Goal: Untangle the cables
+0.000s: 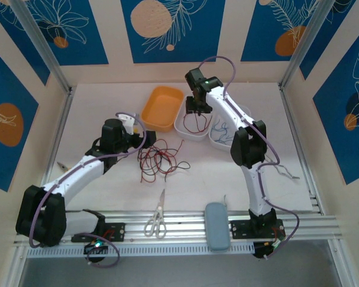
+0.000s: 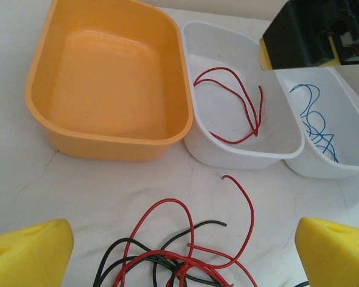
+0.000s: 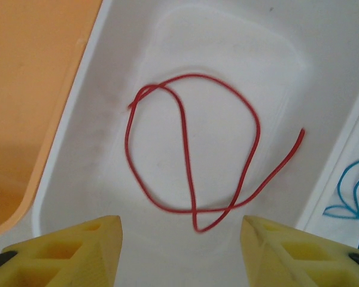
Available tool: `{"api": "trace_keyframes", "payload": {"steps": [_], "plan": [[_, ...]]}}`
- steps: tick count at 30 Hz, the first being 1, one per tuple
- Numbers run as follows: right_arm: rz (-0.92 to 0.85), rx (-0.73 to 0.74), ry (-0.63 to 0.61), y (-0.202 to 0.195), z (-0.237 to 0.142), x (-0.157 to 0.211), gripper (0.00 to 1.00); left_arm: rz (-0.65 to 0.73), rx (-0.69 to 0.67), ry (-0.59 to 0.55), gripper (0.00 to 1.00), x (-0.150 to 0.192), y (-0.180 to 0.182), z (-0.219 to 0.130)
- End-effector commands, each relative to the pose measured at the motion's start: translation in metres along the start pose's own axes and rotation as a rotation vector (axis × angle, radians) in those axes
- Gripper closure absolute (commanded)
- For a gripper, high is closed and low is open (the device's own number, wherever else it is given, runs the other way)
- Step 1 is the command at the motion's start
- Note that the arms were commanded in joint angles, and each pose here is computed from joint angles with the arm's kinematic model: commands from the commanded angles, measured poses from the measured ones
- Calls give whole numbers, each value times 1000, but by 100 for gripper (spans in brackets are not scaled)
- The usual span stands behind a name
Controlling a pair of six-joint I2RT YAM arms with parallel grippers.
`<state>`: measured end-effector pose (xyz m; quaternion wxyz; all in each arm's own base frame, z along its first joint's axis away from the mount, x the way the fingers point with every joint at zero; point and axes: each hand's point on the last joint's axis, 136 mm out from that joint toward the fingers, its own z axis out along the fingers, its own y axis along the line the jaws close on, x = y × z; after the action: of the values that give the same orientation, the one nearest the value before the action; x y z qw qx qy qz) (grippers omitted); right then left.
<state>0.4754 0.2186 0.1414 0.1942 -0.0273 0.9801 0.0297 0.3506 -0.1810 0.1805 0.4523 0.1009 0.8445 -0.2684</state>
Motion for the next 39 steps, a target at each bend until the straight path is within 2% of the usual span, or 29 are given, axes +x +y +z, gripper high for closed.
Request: {"api": "trace_keyframes", "payload": {"steps": [1, 6, 11, 15, 24, 27, 33, 39], "plan": [[-20, -68, -30, 16, -30, 7, 45, -8, -9, -10, 3, 0, -2, -6], [-25, -131, -75, 31, -66, 29, 46, -60, -82, 23, 0, 9, 11, -10], [4, -137, -92, 44, -85, 78, 48, -128, -199, 40, 0, 28, 33, -20], [-25, -150, -91, 67, -83, 117, 49, -171, -271, 3, 0, 37, 47, -32], [-161, -230, 25, 139, -51, 188, 52, -274, -475, -36, 0, 62, 81, -67], [-198, -228, 66, 156, -37, 199, 55, -302, -530, -41, 0, 70, 90, -79], [-162, -242, 110, 178, -14, 199, 61, -303, -525, -47, 0, 80, 91, -88], [-44, -197, 125, 179, 8, 188, 75, -303, -514, -35, 0, 88, 91, -88]]}}
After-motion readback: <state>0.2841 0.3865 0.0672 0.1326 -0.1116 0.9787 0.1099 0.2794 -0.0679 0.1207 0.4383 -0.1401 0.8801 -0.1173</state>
